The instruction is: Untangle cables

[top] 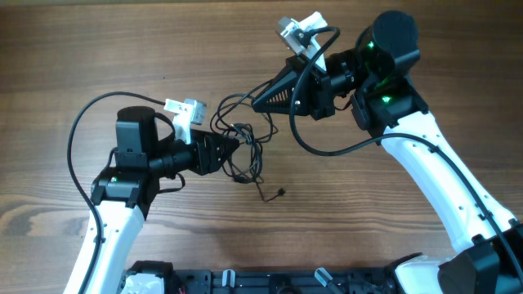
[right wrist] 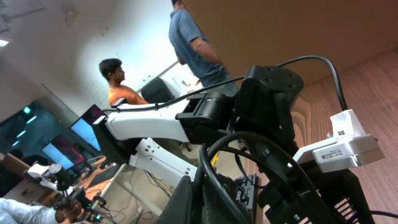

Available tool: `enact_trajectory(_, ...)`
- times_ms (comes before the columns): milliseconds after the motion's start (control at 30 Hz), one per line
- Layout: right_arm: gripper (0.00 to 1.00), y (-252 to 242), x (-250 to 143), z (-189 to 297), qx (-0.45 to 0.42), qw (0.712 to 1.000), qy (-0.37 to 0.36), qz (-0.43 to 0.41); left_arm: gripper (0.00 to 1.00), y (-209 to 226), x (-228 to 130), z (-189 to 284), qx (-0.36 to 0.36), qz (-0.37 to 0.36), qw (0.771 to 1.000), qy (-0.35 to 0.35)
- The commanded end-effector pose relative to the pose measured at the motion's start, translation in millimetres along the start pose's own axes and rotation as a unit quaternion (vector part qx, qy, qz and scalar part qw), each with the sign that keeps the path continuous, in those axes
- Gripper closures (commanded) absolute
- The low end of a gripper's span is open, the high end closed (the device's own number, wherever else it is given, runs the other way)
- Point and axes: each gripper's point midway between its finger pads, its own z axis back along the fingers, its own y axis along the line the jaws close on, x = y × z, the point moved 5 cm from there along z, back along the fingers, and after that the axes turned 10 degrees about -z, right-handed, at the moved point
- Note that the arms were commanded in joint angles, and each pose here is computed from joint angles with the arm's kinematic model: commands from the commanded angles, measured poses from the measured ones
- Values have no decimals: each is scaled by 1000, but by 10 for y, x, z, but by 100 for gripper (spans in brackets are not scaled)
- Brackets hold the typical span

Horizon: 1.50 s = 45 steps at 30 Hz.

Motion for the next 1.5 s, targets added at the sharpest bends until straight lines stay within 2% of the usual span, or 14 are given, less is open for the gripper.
enact_trajectory(0,96,11,-74,-12,19,999,28,4,63,16,14,-13,7,-5,1000,0)
enact_trajectory(100,96,-7,-87,-12,19,999,28,-12,86,17,52,-13,7,-13,1000,-9)
enact_trajectory(267,95,-13,-91,-12,19,999,28,-26,96,106,258,-48,25,14,998,-52)
enact_trajectory(433,95,-14,-90,-10,19,999,28,-29,96,264,55,-172,39,63,997,-3)
enact_trajectory(500,96,-20,-83,15,16,999,25,-24,96,448,-94,-143,116,106,987,22)
enact_trajectory(533,96,-30,-72,59,12,999,20,-22,96,571,-151,-98,169,147,974,24)
enact_trajectory(633,95,-72,-27,247,-7,1000,0,-25,96,817,-240,69,251,225,942,13)
enact_trajectory(700,96,-104,7,420,-23,999,-19,-30,96,926,-300,186,270,254,929,13)
enact_trajectory(933,95,-187,60,1030,-77,992,-86,-53,96,1338,-621,798,354,383,853,-6)
enact_trajectory(967,95,-189,62,1078,-82,991,-91,-54,96,1348,-634,840,353,388,851,-10)
enact_trajectory(1067,96,-198,56,1107,-83,990,-95,-59,96,1191,-503,736,258,325,910,-8)
enact_trajectory(1167,96,-199,58,1172,-89,989,-102,-62,96,1131,-477,703,229,307,924,-6)
enact_trajectory(1300,96,-184,38,1689,-132,975,-159,-76,96,1243,-624,816,294,325,899,15)
enact_trajectory(1467,96,-88,-137,2493,-190,941,-256,-111,96,1436,-734,1152,333,379,863,-25)
